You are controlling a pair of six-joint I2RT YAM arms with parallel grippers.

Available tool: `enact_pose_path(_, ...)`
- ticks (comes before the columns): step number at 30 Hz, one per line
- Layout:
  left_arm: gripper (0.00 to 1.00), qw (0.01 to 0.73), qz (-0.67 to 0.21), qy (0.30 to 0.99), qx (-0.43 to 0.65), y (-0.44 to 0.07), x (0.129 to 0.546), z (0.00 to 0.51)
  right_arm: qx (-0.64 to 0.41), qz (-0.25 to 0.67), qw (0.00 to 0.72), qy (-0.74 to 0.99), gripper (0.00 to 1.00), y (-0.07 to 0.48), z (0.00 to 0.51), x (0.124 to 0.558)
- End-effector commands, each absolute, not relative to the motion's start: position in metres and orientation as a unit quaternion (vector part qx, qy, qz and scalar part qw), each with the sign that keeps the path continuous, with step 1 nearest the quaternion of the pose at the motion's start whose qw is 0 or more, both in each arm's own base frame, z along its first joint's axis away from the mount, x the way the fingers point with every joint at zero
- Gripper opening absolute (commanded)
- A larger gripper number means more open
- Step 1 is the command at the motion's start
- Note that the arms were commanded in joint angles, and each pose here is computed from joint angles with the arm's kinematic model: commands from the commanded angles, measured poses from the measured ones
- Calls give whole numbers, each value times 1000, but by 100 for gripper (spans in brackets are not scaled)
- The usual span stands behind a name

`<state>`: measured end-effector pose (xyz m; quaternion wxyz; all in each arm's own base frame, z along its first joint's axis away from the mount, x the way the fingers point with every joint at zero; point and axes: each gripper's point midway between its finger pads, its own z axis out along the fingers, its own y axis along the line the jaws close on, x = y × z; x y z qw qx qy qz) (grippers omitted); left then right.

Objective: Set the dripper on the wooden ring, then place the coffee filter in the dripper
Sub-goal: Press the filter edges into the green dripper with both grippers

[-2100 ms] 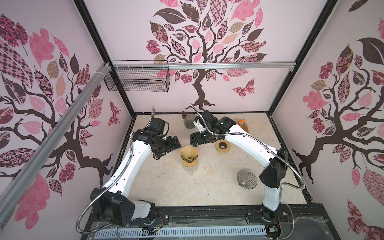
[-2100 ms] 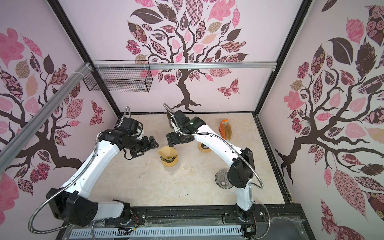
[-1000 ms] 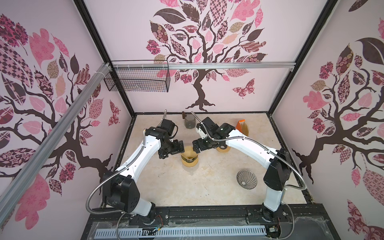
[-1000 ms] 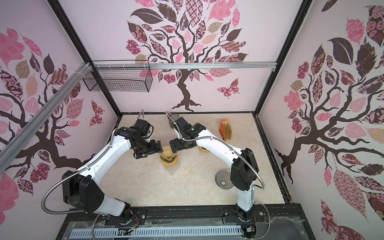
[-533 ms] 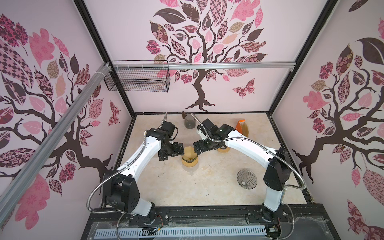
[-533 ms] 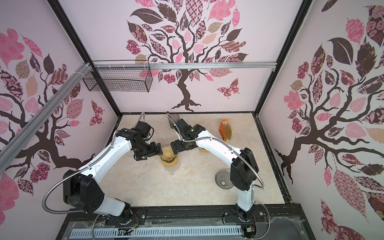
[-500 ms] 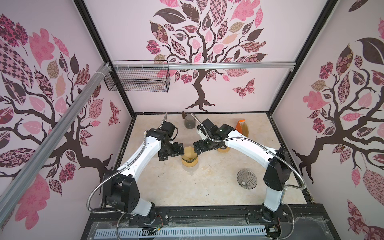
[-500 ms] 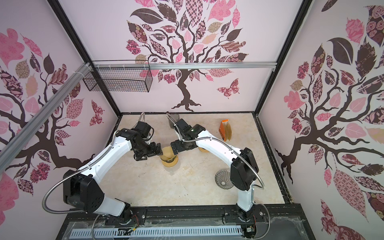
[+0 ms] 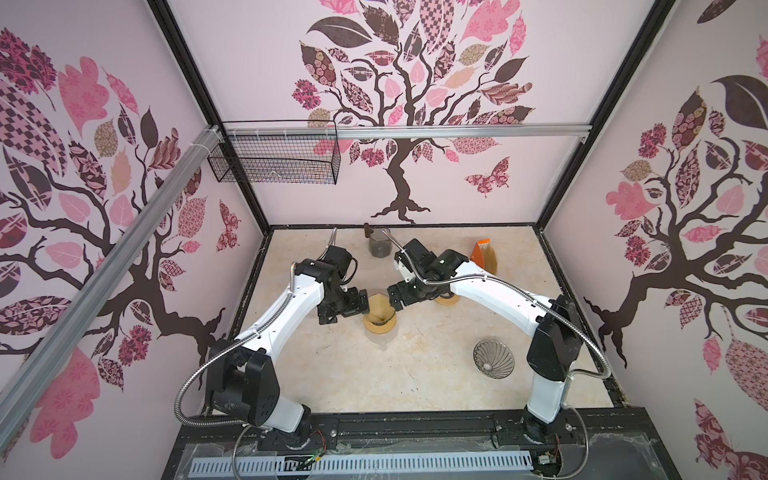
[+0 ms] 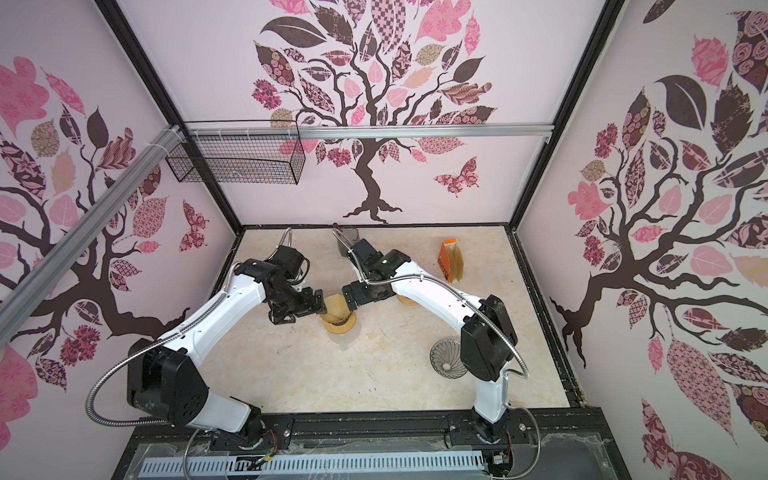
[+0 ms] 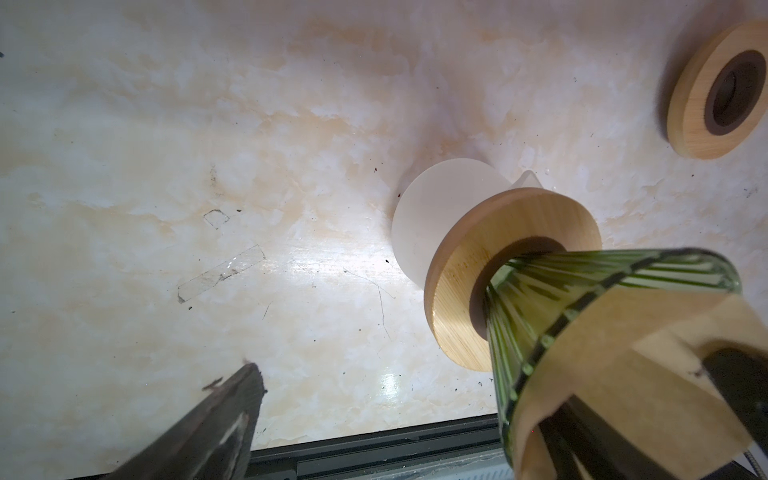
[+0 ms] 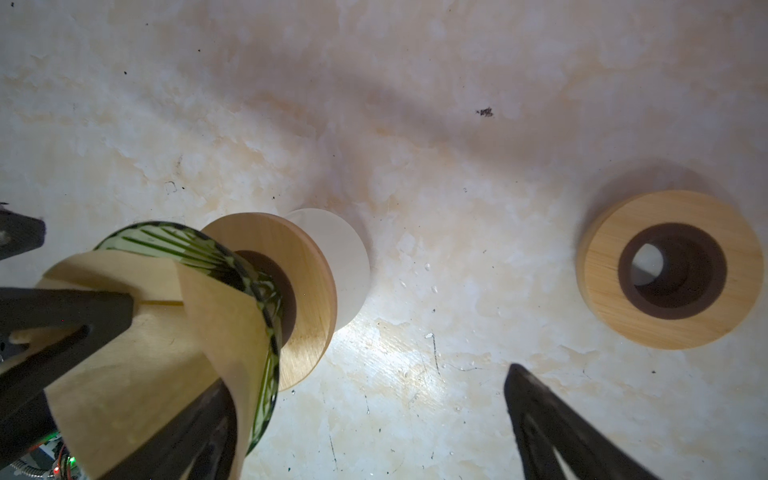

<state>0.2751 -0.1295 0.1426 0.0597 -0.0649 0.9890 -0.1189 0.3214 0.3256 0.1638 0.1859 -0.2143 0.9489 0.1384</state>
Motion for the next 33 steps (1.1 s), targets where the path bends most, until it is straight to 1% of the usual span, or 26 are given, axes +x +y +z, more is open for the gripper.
enact_pose_path(1, 98, 52, -119, 990, -62, -132, 271, 136, -217, 130, 194, 948, 99, 321, 167, 323)
enact_pose_path(33, 98, 44, -105, 991, -66, -129, 272, 122, -220, 126, 184, 949, 100, 324, 153, 325)
